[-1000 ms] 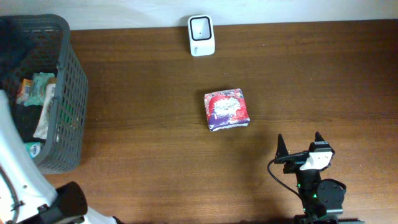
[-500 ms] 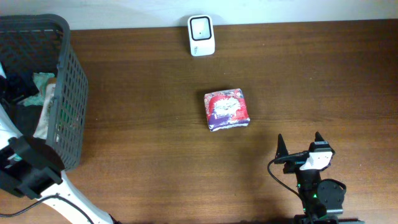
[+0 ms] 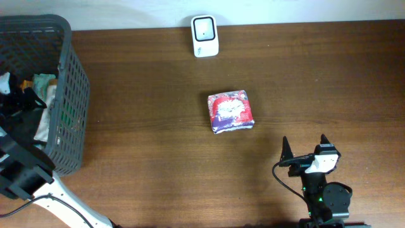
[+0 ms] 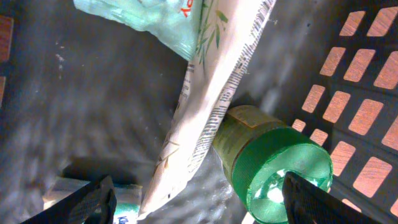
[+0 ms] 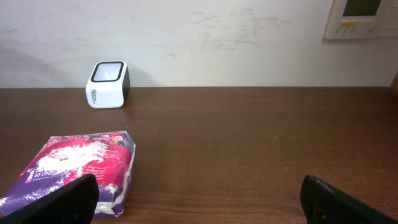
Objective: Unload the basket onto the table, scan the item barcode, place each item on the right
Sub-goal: 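Return left gripper to basket and grasp the white tube, then place the white tube upright-lying beside the pink package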
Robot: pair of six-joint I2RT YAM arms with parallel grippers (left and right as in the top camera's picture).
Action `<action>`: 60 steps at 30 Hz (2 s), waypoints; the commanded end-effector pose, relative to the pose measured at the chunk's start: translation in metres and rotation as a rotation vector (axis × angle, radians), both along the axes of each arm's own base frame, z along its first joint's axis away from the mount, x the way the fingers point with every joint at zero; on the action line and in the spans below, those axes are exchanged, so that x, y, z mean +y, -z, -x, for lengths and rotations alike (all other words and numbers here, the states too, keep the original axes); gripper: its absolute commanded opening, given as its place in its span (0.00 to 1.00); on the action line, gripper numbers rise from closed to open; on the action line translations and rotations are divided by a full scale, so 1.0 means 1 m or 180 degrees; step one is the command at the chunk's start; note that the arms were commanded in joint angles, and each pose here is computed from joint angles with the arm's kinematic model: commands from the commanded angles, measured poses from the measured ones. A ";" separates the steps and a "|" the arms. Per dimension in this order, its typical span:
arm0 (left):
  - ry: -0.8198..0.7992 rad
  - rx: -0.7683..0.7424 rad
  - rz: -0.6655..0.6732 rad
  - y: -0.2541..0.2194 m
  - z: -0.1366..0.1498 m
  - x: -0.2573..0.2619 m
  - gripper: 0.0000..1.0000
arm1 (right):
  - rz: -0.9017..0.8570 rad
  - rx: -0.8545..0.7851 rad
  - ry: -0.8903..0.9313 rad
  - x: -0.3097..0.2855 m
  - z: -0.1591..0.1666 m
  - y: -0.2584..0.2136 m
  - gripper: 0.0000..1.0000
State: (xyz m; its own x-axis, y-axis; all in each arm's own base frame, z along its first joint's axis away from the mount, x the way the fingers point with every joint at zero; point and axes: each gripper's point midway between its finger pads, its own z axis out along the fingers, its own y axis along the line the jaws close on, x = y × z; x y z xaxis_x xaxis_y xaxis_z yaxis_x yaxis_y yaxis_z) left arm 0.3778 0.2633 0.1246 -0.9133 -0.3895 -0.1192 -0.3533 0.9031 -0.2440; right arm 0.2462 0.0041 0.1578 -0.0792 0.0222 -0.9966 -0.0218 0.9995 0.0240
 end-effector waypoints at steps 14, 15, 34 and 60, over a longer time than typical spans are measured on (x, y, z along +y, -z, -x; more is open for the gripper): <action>-0.0177 0.0468 -0.0213 0.060 0.014 0.010 0.73 | 0.0000 0.0013 0.0001 0.001 0.000 0.003 0.99; -0.0074 0.0419 -0.0105 0.065 0.013 0.003 0.74 | 0.0000 0.0013 0.0001 0.001 0.000 0.003 0.98; -0.0412 -0.1235 0.0546 -0.122 -0.062 -0.041 0.00 | 0.0001 0.0013 0.0001 0.001 0.000 0.003 0.99; 0.1238 -0.1529 0.0642 -0.217 -0.077 -0.367 0.00 | 0.0001 0.0013 0.0001 0.001 0.000 0.003 0.99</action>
